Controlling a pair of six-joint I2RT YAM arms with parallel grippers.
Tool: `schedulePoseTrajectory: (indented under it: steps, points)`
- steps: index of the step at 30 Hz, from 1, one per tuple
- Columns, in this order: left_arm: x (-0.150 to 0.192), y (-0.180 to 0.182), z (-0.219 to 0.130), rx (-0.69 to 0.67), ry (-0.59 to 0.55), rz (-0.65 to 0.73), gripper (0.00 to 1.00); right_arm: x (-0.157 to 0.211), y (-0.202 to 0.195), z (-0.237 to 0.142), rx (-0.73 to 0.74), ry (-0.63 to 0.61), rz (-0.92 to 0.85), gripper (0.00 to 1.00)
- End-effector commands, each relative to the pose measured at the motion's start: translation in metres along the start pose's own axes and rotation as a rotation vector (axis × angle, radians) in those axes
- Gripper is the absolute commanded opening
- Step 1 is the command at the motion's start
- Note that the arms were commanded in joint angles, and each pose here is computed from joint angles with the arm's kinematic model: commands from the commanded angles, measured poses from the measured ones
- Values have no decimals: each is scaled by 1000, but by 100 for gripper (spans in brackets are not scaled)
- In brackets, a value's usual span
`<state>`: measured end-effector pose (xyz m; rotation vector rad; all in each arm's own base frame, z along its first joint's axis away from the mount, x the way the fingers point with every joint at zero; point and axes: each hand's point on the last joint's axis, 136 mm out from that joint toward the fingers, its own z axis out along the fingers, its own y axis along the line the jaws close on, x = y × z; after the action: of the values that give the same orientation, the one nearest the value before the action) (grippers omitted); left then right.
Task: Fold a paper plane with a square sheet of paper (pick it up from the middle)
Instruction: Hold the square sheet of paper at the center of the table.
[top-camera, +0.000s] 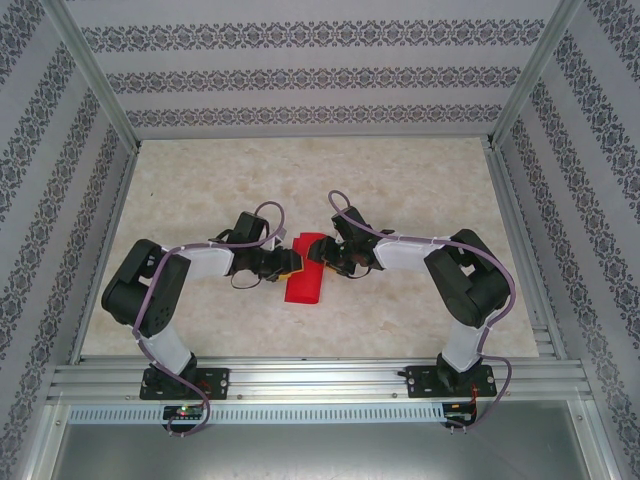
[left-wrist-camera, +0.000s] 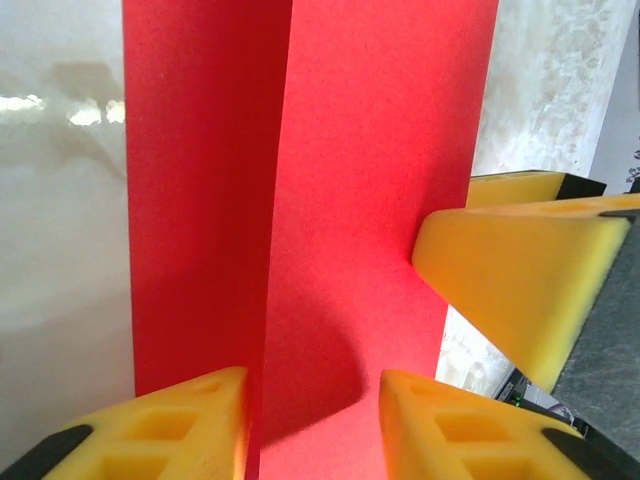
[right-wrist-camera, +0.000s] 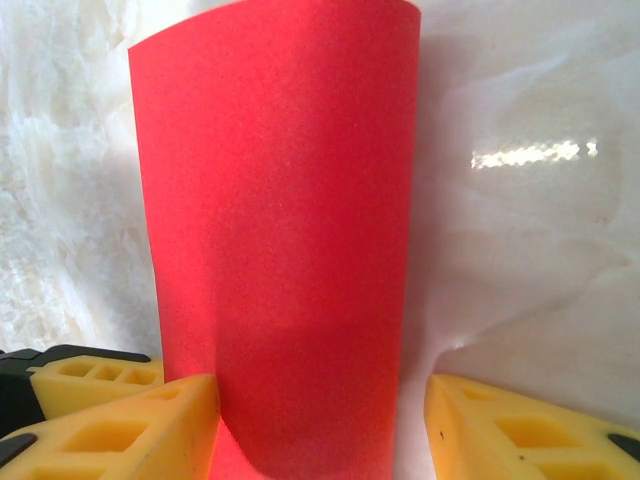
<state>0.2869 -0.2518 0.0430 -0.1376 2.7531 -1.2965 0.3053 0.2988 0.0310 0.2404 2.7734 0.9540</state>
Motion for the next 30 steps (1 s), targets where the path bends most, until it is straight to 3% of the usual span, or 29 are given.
schedulePoseTrajectory:
  steps: [1, 12, 30]
  points:
    - [-15, -10, -6, 44, -41, 27, 37, 1, 10, 1, -21, 4, -18, 57]
    - [-24, -13, -5, 67, -46, 29, 38, 1, 12, 2, -26, 17, -24, 58]
    - [-32, -9, -10, 47, -56, 34, 25, 0, 12, 0, -14, 26, -34, 59]
